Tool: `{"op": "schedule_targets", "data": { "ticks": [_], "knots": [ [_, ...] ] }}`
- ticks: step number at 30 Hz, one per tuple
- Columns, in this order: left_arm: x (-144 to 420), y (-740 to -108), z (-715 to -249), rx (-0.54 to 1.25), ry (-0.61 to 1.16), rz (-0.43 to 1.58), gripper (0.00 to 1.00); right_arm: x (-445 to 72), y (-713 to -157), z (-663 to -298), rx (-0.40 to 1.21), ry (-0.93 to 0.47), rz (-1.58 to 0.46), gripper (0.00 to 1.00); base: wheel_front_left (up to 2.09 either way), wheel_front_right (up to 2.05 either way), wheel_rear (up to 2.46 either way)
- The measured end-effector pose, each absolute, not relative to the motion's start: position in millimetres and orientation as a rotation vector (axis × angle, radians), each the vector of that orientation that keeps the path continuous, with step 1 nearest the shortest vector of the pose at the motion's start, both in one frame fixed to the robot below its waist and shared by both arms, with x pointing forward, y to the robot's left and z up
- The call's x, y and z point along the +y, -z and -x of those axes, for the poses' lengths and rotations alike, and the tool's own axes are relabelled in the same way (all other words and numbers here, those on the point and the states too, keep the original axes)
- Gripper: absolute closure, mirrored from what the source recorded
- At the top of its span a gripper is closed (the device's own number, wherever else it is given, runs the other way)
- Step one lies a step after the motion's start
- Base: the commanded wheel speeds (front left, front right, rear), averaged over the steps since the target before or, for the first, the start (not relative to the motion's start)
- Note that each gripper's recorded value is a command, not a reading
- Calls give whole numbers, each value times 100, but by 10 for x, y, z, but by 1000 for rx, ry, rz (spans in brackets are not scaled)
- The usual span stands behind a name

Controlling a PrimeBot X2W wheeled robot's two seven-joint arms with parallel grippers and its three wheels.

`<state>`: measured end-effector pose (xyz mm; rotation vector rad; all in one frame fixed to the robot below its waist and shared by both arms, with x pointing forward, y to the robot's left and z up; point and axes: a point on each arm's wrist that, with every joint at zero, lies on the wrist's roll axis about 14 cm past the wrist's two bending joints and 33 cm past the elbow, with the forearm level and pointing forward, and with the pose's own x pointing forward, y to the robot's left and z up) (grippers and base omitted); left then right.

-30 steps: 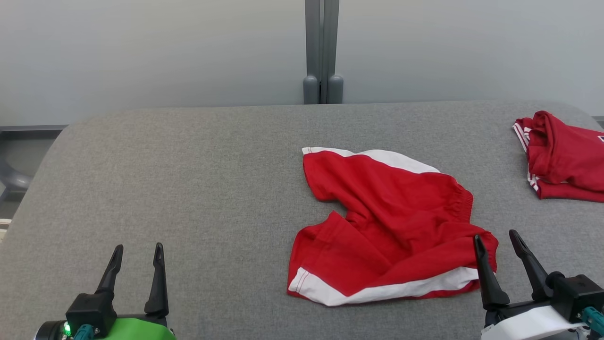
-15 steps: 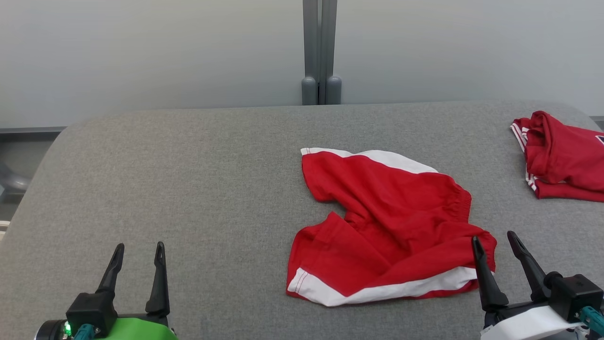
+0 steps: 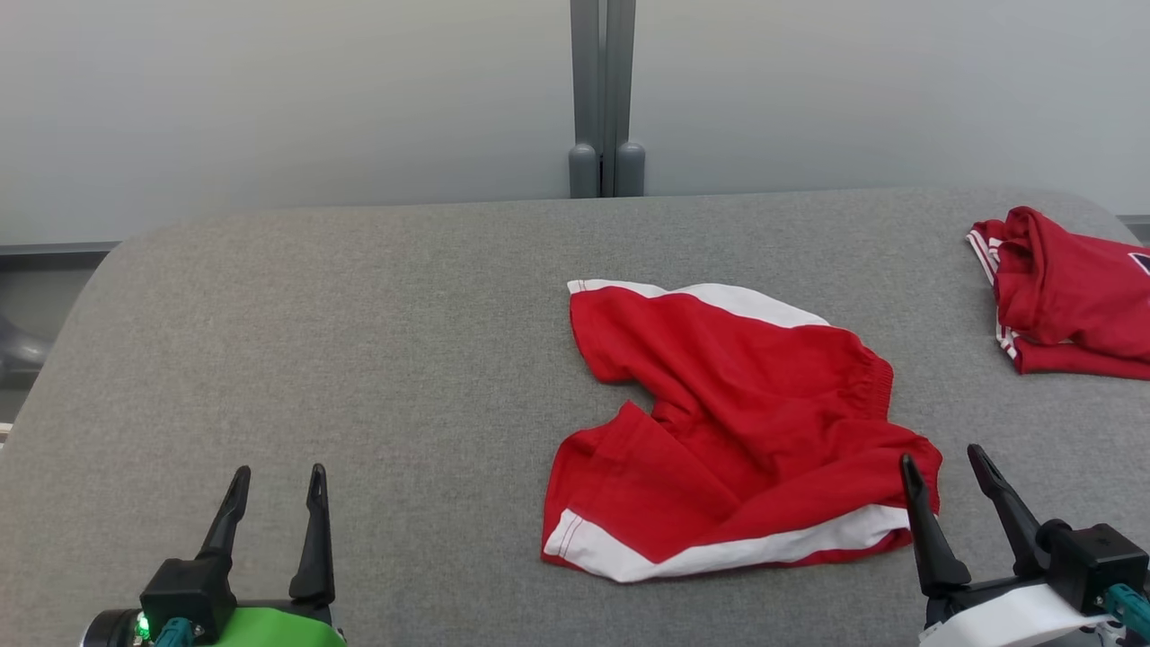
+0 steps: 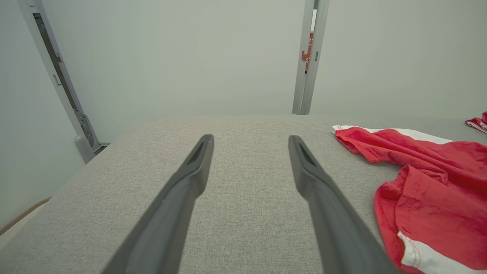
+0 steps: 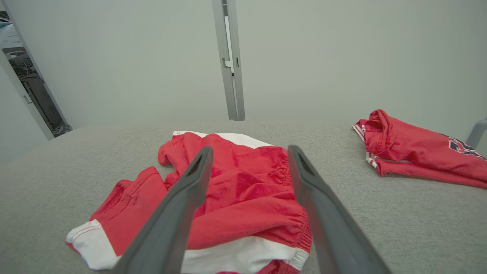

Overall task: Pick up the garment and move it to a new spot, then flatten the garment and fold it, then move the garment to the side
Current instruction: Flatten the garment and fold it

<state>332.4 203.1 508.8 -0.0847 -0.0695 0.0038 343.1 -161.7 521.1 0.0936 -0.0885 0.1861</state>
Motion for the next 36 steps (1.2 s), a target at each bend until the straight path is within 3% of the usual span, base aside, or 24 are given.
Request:
{"op": "schedule_targets", "data": {
  "ticks": [19,36],
  "knots": [
    [780,-4587,-3617,106,396,87,0,-1958,-4450,-3442,159,-144,-46,0,0,0,0],
    [211,-3814,-3492,368,606,56,0,-1906,-4015,-3662,315,-216,-76,0,0,0,0]
  ]
}}
